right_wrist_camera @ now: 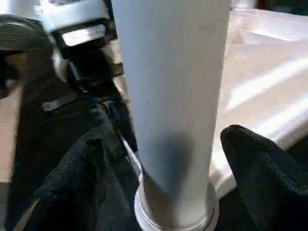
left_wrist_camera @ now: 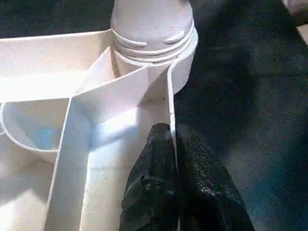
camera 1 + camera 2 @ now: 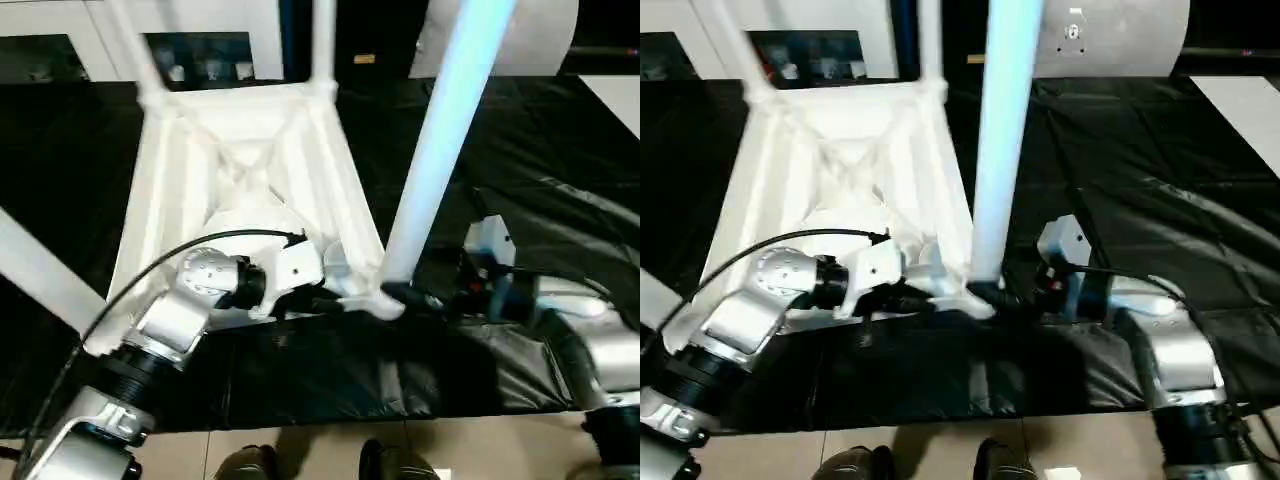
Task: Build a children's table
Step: Rotate leg to tighten
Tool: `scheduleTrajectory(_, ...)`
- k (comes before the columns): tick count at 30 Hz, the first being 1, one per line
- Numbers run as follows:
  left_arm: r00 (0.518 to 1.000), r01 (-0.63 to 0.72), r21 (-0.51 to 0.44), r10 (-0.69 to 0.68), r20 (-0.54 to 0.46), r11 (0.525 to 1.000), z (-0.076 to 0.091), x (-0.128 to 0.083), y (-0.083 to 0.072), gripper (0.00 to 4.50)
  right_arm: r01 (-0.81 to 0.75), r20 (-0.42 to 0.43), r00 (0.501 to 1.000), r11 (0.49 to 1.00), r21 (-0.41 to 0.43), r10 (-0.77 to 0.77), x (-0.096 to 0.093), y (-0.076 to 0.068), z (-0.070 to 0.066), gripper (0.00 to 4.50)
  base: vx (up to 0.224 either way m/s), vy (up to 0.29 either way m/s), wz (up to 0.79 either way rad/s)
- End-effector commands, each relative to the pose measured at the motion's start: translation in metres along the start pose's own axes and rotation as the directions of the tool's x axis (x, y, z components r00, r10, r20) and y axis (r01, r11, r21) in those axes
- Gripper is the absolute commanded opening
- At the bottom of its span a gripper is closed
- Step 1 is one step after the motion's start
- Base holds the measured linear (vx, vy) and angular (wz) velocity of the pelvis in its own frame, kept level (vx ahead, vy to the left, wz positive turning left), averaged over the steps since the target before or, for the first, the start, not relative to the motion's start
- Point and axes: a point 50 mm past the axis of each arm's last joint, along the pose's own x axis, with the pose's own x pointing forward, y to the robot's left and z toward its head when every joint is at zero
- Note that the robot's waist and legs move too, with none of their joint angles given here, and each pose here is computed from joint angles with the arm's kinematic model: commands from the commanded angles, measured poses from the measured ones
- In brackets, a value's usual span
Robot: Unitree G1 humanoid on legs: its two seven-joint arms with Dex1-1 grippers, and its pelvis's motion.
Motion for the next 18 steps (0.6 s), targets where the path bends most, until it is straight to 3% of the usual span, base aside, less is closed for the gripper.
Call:
scheduleTrajectory(1, 0.994, 0.110, 0.040, -0.109, -0.033, 0.993, 0.0001, 0.0047, -0.0062, 0.00, -0.092, 0.001, 0.996, 0.996, 0.000, 0.092, -0.0013, 0.0017, 0.0038, 3.83, 0.000, 0.000, 0.00)
scheduleTrajectory(6, 0.979, 0.193, 0.080, -0.186, -0.085, 0.978, -0.0029, -0.0017, -0.0057, 0.00, -0.217, -0.043, 0.975, 0.976, 0.004, 0.217, -0.0002, 0.0002, 0.0034, 3.39, 0.000, 0.000, 0.00)
scheduleTrajectory(11, 0.975, 0.207, 0.092, -0.198, -0.098, 0.974, -0.0022, -0.0022, -0.0028, 0.00, -0.251, -0.123, 0.961, 0.968, -0.005, 0.248, 0.0023, -0.0016, -0.0043, 3.08, 0.000, 0.000, 0.00)
scheduleTrajectory(18, 0.975, 0.208, 0.101, -0.198, -0.104, 0.973, -0.0021, -0.0028, 0.0004, 0.00, -0.259, -0.118, 0.959, 0.966, -0.004, 0.257, 0.0049, -0.0040, -0.0040, 2.54, 0.000, 0.000, 0.00)
